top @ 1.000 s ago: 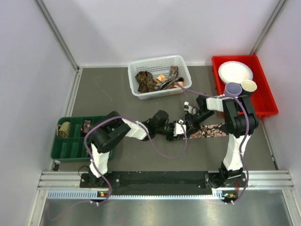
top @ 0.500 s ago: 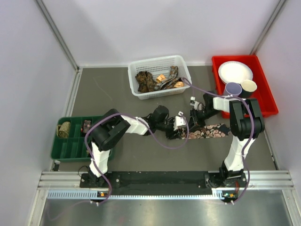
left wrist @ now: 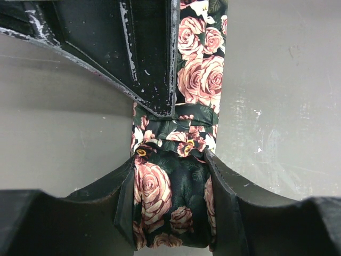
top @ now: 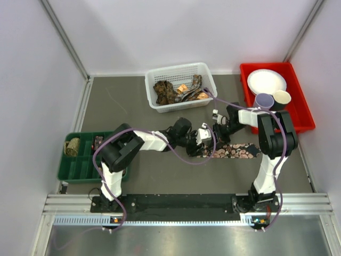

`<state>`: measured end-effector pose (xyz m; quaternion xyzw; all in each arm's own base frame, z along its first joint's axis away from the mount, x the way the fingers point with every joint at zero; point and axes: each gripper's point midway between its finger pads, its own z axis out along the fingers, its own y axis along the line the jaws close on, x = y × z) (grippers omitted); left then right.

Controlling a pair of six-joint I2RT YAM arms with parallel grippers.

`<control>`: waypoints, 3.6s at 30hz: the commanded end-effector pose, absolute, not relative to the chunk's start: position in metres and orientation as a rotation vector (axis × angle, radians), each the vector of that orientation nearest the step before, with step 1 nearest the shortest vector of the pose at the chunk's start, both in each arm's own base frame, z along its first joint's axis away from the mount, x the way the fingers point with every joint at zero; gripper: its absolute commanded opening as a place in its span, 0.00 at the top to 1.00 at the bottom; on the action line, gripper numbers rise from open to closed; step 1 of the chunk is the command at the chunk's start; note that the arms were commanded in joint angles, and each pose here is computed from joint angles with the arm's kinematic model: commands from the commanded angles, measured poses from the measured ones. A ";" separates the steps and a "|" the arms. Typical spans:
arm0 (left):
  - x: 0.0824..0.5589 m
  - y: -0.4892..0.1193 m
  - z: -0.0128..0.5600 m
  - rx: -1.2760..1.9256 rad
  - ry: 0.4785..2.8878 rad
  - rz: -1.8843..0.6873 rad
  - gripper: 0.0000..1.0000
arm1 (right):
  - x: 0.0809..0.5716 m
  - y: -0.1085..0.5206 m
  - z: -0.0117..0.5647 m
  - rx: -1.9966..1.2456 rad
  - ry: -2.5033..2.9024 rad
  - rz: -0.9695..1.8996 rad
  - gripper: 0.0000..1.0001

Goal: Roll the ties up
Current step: Roll the tie at the center of the board.

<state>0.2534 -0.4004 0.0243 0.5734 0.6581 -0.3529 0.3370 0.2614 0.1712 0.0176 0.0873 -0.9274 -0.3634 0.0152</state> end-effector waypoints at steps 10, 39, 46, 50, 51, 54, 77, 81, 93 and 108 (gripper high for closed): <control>0.221 -0.317 -0.066 1.613 2.127 -0.671 0.75 | 0.255 0.209 0.081 0.342 -2.711 -1.642 0.56; 0.217 -0.328 -0.054 1.589 2.040 -0.808 0.44 | 0.254 0.174 -0.007 0.273 -2.933 -1.012 1.00; 0.217 -0.346 -0.031 1.559 1.897 -0.980 0.31 | 0.255 0.165 -0.022 0.254 -2.957 -0.902 1.00; 0.226 -0.356 -0.024 1.536 1.822 -1.008 0.27 | 0.257 0.159 -0.027 0.238 -2.977 -0.853 1.00; 0.228 -0.359 -0.023 1.537 1.801 -1.010 0.28 | 0.259 0.158 -0.027 0.235 -2.981 -0.853 1.00; 0.232 -0.365 -0.027 1.556 1.784 -1.016 0.49 | 0.257 0.161 -0.026 0.236 -2.957 -0.876 1.00; 0.203 -0.317 -0.060 1.690 1.987 -0.834 0.67 | 0.263 0.181 0.051 0.332 -2.849 -1.399 0.68; 0.204 -0.317 -0.063 1.696 2.000 -0.816 0.66 | 0.262 0.192 0.081 0.317 -2.809 -1.565 0.49; 0.201 -0.318 -0.061 1.708 1.992 -0.829 0.59 | 0.251 0.216 0.048 0.382 -2.755 -1.493 0.53; 0.214 -0.350 -0.019 1.582 1.796 -1.025 0.22 | 0.250 0.180 -0.011 0.323 -2.911 -1.037 1.00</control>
